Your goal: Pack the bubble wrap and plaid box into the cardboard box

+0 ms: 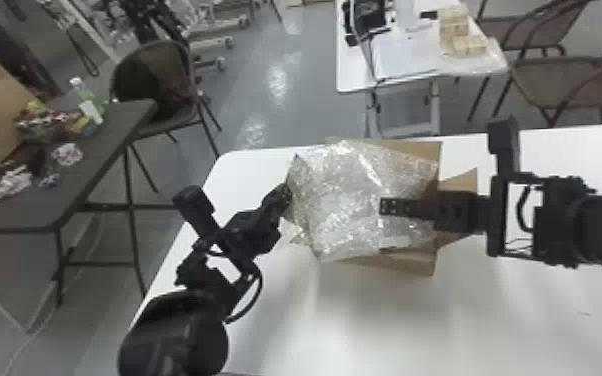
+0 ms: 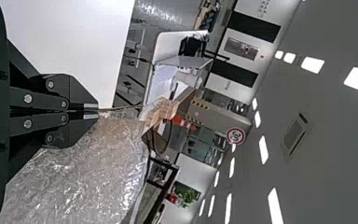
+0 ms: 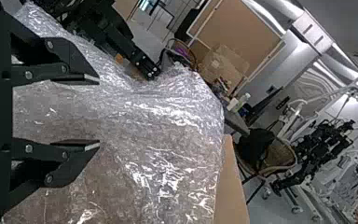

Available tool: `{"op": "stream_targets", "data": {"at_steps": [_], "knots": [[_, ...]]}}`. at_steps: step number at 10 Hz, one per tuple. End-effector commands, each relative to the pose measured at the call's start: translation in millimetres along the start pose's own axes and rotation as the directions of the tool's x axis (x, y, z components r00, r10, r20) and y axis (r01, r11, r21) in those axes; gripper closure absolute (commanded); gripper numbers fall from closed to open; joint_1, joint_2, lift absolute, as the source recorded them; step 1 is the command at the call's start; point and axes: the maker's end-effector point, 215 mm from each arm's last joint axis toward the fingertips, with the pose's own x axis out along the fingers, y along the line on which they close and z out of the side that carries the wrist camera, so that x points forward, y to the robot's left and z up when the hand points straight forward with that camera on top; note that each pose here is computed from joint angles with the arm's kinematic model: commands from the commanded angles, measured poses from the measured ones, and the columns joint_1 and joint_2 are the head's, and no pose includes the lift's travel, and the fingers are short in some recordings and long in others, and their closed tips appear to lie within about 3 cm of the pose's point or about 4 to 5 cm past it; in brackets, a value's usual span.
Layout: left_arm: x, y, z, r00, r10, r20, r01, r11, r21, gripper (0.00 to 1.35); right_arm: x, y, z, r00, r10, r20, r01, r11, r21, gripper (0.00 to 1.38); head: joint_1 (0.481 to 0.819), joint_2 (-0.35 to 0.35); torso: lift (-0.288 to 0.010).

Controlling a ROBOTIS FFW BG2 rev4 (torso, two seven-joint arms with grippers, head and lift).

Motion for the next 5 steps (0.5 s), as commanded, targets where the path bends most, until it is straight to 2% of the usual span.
{"op": "stream_targets", "data": {"at_steps": [1,2,5], "knots": [[-0.8,0.9,1.2,1.000,0.001,0.004,-0.001,1.000,-0.002,1.21,-2.6,-4.1,3.6,0.999,-0.033,0.009,0.033,0.999,-0.030,0.13,0.695,0.350,-0.122],[-1.1,1.4,2.3,1.000,0.001,0.007,-0.001,1.000,-0.004,1.21,-8.6,-5.8,13.0,0.997,-0.065,0.031,0.067,0.996,-0.057,0.07,0.695,0.350,-0.122],[-3.1,4.9,3.1,1.000,0.007,0.009,-0.007,1.000,-0.005,1.21,-32.5,0.4,45.0,0.986,-0.119,0.121,0.134,0.983,-0.128,0.12,0.690,0.341,-0.122]]}}
